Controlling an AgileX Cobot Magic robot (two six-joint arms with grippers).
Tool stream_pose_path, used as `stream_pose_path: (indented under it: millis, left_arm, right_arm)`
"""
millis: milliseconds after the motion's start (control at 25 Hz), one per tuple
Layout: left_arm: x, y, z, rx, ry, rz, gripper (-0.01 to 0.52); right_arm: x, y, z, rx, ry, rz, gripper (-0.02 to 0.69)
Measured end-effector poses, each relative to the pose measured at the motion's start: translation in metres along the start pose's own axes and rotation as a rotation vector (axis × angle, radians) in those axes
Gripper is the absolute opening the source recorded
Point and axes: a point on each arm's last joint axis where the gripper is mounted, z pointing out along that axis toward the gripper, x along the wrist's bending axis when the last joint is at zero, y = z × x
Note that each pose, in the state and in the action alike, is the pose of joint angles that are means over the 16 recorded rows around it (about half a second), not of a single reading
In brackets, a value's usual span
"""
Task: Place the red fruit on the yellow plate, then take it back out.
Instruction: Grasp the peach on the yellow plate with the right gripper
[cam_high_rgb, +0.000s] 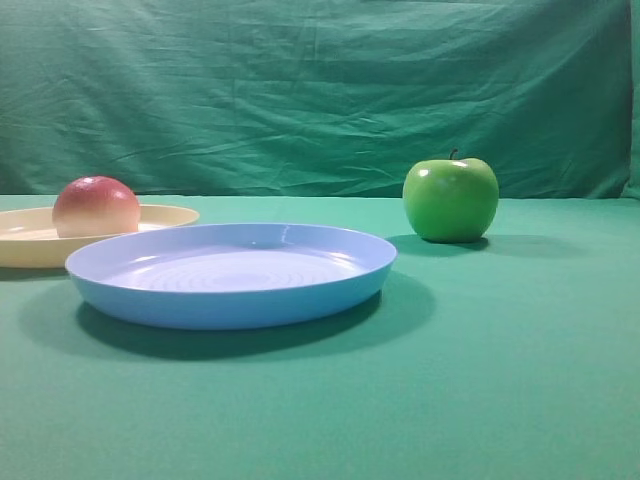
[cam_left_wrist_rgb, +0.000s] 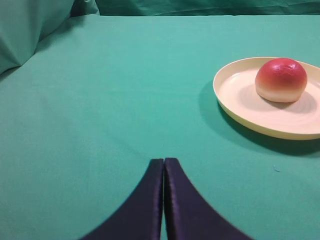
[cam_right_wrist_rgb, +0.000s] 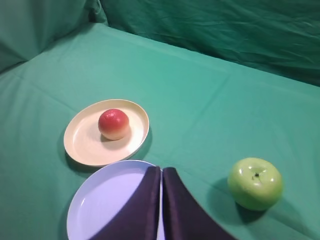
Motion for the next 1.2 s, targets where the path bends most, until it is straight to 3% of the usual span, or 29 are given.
stream_pose_path:
  millis: [440, 920, 1200]
  left_arm:
    - [0.000, 0.000, 0.000, 0.000, 0.000, 0.000, 0.000]
    - [0.000, 0.000, 0.000, 0.000, 0.000, 0.000, 0.000]
    - [0.000, 0.000, 0.000, 0.000, 0.000, 0.000, 0.000]
  right_arm:
    - [-0.002, -0.023, -0.068, -0.069, -0.122, 0.037, 0.000]
    - [-0.021, -0.059, -0.062, -0.055, -0.422, 0.164, 0.000]
    - [-0.022, -0.094, -0.062, -0.117, -0.543, 0.187, 0.000]
